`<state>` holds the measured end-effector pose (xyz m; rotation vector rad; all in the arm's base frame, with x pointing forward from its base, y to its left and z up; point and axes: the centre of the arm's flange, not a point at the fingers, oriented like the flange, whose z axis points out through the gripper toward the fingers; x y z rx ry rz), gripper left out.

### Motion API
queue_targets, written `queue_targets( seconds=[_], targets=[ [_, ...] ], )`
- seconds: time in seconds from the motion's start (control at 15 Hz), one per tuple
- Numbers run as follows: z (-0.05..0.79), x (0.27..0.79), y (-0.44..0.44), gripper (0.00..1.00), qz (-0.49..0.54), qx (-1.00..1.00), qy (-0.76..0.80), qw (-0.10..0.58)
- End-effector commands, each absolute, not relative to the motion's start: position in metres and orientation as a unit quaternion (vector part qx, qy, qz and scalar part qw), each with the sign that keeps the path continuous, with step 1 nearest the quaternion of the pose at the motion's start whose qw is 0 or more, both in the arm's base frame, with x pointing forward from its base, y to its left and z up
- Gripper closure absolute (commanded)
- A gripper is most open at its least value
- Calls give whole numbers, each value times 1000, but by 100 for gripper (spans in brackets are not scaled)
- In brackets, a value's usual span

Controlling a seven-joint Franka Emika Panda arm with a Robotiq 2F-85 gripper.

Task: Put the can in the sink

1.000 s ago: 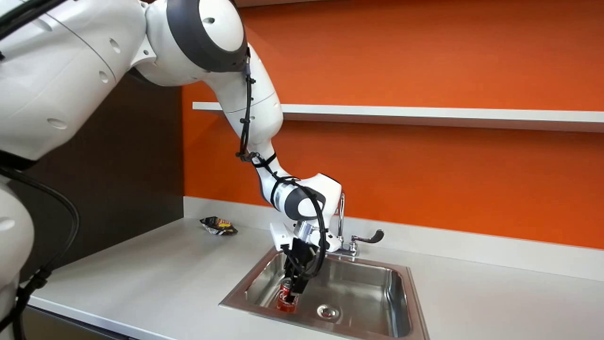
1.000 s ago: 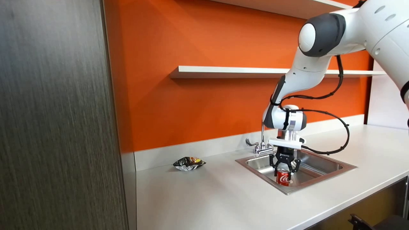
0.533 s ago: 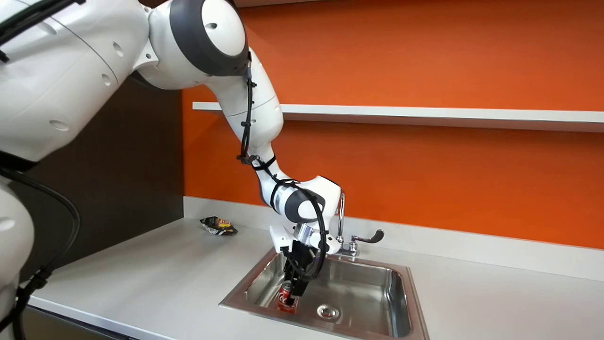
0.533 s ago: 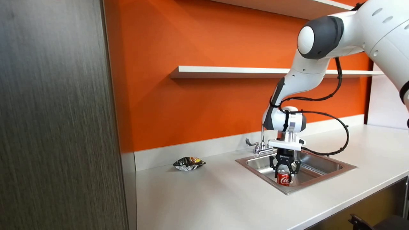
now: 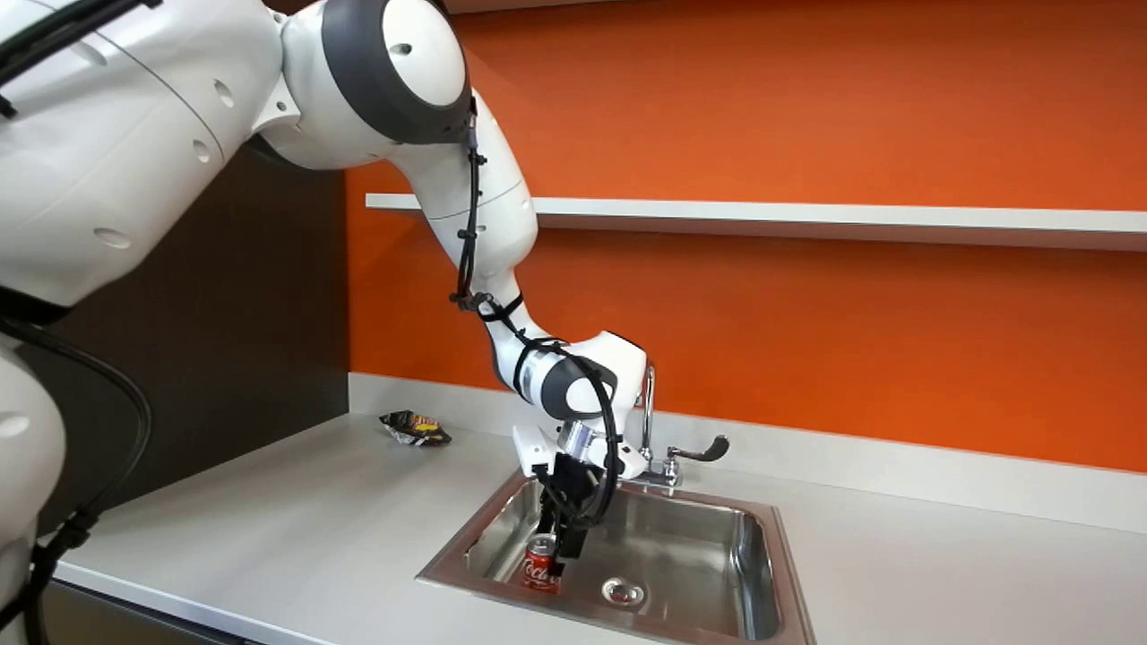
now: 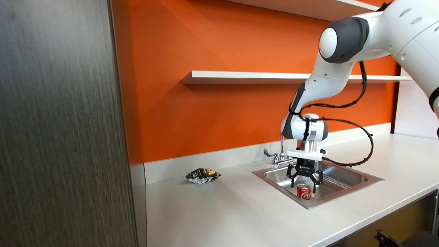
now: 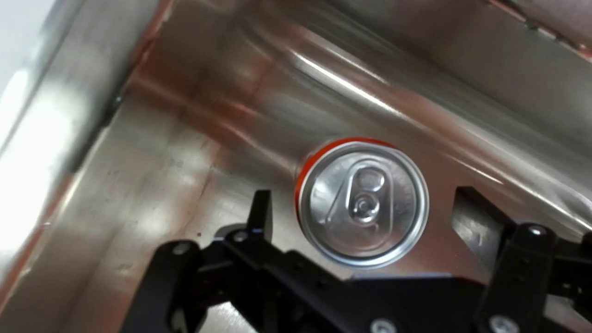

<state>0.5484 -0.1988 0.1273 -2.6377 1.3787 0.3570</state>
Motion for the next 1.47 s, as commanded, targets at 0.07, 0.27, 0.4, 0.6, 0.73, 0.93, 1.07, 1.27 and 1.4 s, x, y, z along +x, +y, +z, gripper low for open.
queue_targets(
  seconds=[0.07, 0.27, 0.4, 0.6, 0.73, 0.93, 1.07, 1.27, 1.4],
  targets=[
    [169, 535, -185, 0, 114, -881, 454, 69],
    [192, 522, -175, 0, 108, -885, 449, 56],
    [210, 510, -168, 0, 107, -887, 446, 52],
    [237, 487, -154, 0, 112, -894, 431, 46],
    [253, 470, -142, 0, 121, -905, 406, 34],
    [277, 441, -122, 0, 122, -925, 360, 18],
    [292, 423, -108, 0, 122, -936, 329, 13],
    [310, 393, -87, 0, 121, -950, 288, 7],
    [318, 376, -73, 0, 111, -956, 273, -3]
  ],
)
